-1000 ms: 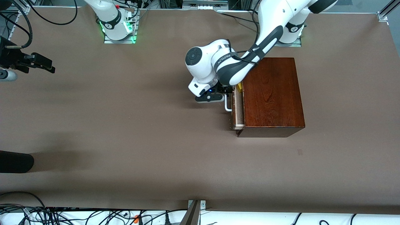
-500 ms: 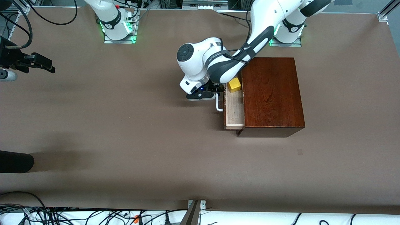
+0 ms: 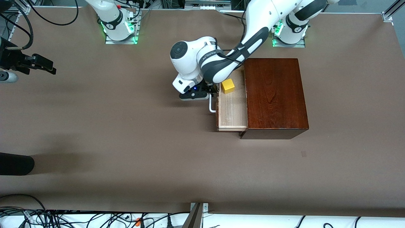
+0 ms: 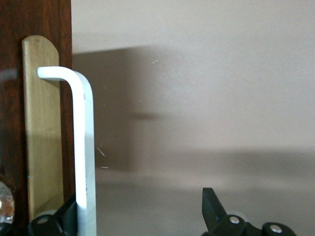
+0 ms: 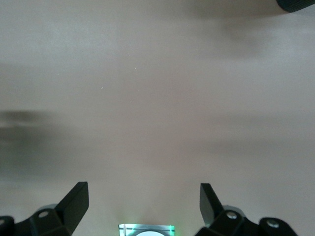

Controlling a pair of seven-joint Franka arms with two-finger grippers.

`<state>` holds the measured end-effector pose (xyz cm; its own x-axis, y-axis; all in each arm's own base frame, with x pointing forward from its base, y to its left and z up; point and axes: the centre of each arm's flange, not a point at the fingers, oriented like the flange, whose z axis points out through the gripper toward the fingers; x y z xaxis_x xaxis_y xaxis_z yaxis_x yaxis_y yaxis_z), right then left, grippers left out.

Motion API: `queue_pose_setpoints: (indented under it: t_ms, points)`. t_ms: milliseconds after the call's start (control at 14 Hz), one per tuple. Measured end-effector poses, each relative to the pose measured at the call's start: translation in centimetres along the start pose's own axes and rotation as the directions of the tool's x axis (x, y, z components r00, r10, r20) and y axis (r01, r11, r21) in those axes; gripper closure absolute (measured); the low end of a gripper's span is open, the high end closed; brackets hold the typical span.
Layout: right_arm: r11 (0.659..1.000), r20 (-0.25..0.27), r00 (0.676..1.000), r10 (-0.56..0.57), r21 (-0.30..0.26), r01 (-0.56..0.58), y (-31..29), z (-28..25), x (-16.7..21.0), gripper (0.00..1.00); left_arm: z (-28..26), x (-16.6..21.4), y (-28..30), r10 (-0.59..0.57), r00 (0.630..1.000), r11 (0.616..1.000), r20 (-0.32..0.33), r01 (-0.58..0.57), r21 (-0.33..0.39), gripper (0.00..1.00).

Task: Open drawer, take yellow block, close drawer
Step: 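Pull the drawer handle outward with the left gripper to open it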

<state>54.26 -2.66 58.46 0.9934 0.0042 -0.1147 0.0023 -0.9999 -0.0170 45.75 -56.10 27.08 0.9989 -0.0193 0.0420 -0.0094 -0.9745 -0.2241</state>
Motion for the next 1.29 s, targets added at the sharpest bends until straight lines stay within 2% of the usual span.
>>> queue_pose_setpoints:
  t_ms: [571, 1000, 1286]
  points:
    - [1.000, 0.010, 1.000, -0.003, 0.000, 0.003, -0.2, 0.3, 0.1, 0.00, -0.2, -0.4, 1.9, -0.003, 1.000, 1.000, -0.024, 0.003, 0.008, 0.00]
    - [1.000, 0.012, 1.000, -0.008, 0.000, 0.008, -0.4, 0.4, 0.2, 0.00, -0.6, -1.0, 3.7, -0.006, 0.999, 1.000, -0.037, 0.006, -0.014, 0.00]
    - [1.000, 0.040, 0.999, -0.012, 0.001, 0.012, -0.6, 1.2, 0.4, 0.00, -2.9, -1.1, 4.5, -0.027, 0.999, 0.997, -0.043, 0.023, -0.072, 0.00]
